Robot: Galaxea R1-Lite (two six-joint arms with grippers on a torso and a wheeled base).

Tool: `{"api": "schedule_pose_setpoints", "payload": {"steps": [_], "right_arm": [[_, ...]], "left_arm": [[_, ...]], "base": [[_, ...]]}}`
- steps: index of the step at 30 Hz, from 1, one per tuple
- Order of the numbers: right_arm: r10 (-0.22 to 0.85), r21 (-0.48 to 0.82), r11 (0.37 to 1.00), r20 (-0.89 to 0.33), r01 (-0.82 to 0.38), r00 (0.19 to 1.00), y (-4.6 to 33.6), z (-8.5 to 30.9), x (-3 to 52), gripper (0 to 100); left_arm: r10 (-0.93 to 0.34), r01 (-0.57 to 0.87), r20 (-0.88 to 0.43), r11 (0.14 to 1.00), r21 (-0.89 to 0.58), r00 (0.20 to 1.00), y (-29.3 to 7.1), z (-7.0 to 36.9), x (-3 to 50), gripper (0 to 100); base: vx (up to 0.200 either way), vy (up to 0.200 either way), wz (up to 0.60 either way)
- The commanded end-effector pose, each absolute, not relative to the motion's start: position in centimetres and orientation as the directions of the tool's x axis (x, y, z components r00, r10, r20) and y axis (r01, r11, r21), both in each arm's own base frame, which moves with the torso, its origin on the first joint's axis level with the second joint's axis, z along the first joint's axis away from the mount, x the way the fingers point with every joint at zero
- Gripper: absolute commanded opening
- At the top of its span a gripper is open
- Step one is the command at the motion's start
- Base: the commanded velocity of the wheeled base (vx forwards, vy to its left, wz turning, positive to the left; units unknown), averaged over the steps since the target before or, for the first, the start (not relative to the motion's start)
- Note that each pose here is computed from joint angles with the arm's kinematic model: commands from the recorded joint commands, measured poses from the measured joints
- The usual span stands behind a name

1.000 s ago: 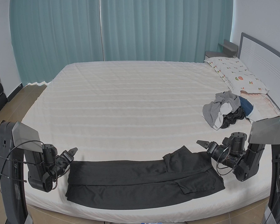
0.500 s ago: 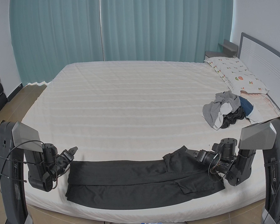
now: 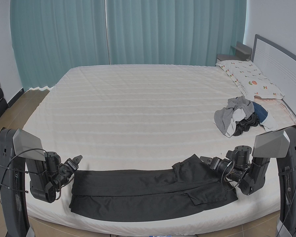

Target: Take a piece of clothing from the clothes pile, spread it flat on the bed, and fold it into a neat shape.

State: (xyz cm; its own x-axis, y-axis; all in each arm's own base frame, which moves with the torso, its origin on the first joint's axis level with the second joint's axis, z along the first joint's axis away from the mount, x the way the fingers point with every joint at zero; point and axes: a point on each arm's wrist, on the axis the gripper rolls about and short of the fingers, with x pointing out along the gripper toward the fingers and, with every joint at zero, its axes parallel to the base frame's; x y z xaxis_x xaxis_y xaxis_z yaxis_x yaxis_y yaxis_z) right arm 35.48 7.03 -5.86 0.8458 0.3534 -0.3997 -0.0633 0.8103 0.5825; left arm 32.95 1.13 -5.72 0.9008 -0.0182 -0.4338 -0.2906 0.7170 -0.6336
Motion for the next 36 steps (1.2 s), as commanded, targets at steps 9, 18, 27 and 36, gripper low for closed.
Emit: {"api": "schedule_pose_setpoints", "payload": {"steps": [9, 18, 27, 36], "right_arm": [[0.360, 0.579, 0.814, -0.431, -0.052, 0.827, 7.2, -6.8, 35.2, 100], [0.355, 0.575, 0.817, -0.438, -0.045, 0.826, 7.1, -6.8, 35.0, 0], [0.349, 0.566, 0.823, -0.451, -0.039, 0.821, 5.9, -4.7, 33.1, 0], [0.378, 0.540, 0.839, -0.502, -0.059, 0.778, 5.0, -4.9, 30.9, 0]], "left_arm": [[-0.017, -0.285, -0.426, 0.717, -0.636, 0.905, 1.1, -5.6, 33.0, 100], [-0.017, -0.285, -0.426, 0.717, -0.636, 0.905, 1.1, -5.6, 33.0, 100], [-0.017, -0.285, -0.426, 0.718, -0.635, 0.905, 1.1, -5.6, 33.0, 100], [-0.016, -0.286, -0.426, 0.718, -0.635, 0.905, 1.2, -5.6, 33.0, 100]], "base": [[0.000, 0.000, 0.00], [0.000, 0.000, 0.00], [0.000, 0.000, 0.00], [0.000, 0.000, 0.00]]}}
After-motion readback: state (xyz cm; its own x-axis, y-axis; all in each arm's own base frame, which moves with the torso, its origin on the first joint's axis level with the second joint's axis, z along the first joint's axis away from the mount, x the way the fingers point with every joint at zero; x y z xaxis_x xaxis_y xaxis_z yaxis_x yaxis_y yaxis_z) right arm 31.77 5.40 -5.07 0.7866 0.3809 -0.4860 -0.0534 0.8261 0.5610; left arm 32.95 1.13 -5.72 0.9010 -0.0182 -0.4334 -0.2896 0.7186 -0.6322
